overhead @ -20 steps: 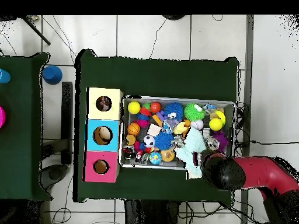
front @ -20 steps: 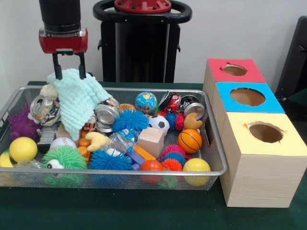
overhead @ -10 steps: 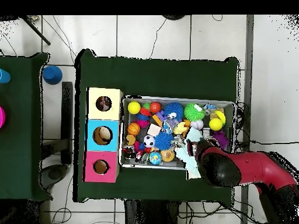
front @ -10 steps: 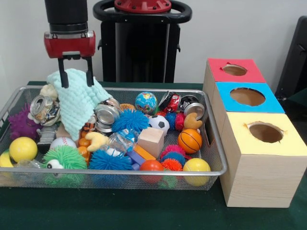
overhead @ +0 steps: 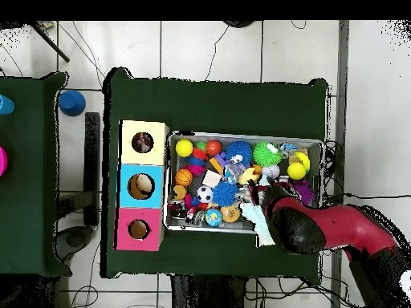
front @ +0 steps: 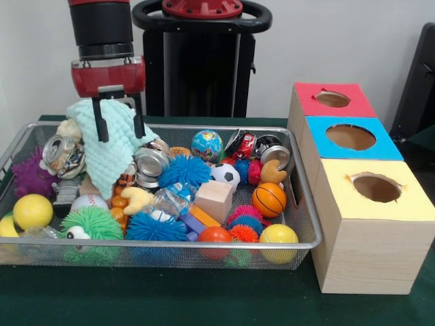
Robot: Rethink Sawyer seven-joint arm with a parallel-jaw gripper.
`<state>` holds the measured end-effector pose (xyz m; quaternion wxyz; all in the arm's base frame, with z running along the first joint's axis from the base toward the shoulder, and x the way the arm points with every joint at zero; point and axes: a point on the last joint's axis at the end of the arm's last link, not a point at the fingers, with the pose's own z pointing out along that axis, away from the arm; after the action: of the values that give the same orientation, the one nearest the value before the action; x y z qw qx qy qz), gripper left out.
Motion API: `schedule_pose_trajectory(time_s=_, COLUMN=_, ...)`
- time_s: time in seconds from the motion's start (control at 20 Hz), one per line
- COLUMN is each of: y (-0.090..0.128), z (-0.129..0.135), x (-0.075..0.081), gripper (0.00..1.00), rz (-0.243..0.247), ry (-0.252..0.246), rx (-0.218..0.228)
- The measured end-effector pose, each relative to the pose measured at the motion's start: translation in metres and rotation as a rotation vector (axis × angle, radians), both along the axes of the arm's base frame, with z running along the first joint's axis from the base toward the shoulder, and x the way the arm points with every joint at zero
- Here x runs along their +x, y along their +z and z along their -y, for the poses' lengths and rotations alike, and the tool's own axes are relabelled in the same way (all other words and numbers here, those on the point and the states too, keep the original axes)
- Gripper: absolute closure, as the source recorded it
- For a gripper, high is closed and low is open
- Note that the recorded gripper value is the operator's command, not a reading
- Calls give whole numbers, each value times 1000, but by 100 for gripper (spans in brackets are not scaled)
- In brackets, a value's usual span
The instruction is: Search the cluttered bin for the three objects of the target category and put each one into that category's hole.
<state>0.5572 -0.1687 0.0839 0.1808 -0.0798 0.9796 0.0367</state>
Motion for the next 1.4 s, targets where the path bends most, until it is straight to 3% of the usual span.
schedule_pose_trajectory(time_s=0.85, y=-49, z=9, x=-20, gripper=0, rz=38, ry=20, rx=68)
schedule_pose_trajectory(time_s=1.4, y=-73, z=-3, x=-30, gripper=0, rz=61, ry=37, rx=125)
